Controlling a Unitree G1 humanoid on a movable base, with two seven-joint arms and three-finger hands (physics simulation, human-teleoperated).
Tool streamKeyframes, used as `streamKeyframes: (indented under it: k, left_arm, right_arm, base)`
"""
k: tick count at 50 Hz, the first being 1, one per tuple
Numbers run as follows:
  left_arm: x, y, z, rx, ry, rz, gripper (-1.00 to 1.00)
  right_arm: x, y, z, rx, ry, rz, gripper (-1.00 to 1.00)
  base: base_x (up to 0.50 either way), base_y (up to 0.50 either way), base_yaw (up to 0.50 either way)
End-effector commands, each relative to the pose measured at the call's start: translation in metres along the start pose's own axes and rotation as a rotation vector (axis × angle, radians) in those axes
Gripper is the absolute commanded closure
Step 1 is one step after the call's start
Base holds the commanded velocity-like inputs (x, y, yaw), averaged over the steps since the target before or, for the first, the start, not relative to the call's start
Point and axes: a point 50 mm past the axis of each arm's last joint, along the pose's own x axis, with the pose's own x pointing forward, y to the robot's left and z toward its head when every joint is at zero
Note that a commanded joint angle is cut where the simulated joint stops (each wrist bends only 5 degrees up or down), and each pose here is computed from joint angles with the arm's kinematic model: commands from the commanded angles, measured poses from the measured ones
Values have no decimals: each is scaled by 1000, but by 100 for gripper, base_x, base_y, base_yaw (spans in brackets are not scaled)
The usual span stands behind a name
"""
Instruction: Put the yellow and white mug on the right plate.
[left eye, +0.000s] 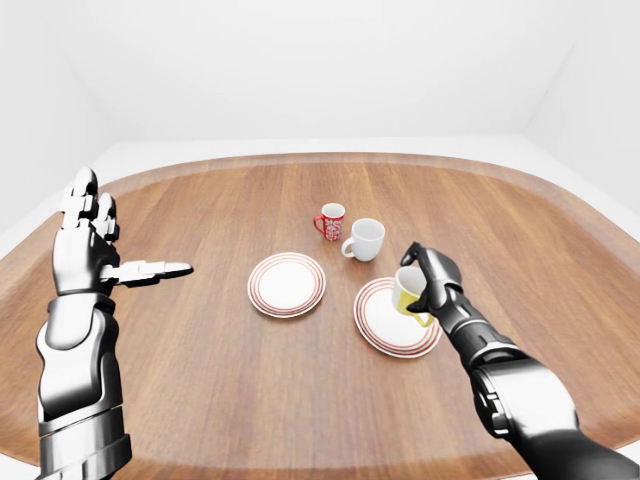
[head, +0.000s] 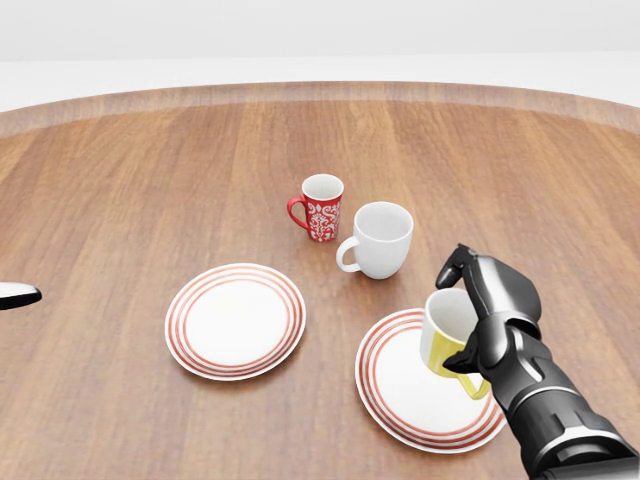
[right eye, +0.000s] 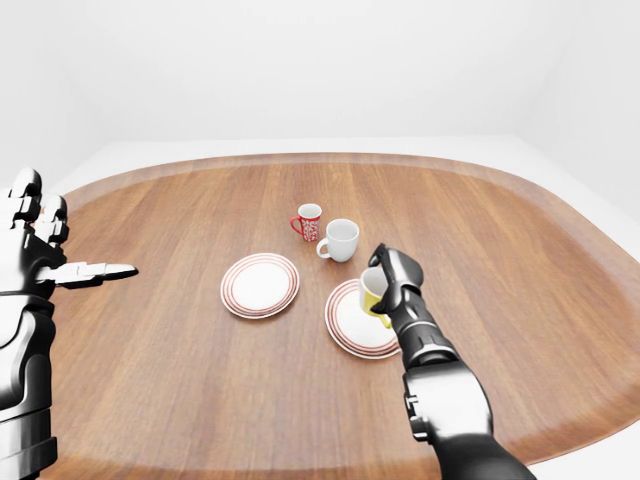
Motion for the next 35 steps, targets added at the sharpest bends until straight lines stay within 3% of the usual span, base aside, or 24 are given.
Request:
streamKeyframes:
  k: [1, 35]
  left_arm:
    - [0, 0, -1, 0, 4, 0, -100]
    - [0, 0, -1, 3, 4, -1, -100]
  right_arm:
    - [-2, 1, -7, -83, -2, -30, 100]
    - [-5, 12, 5, -111, -39, -38, 100]
  base:
    - [0, 0, 0]
    - [0, 0, 0]
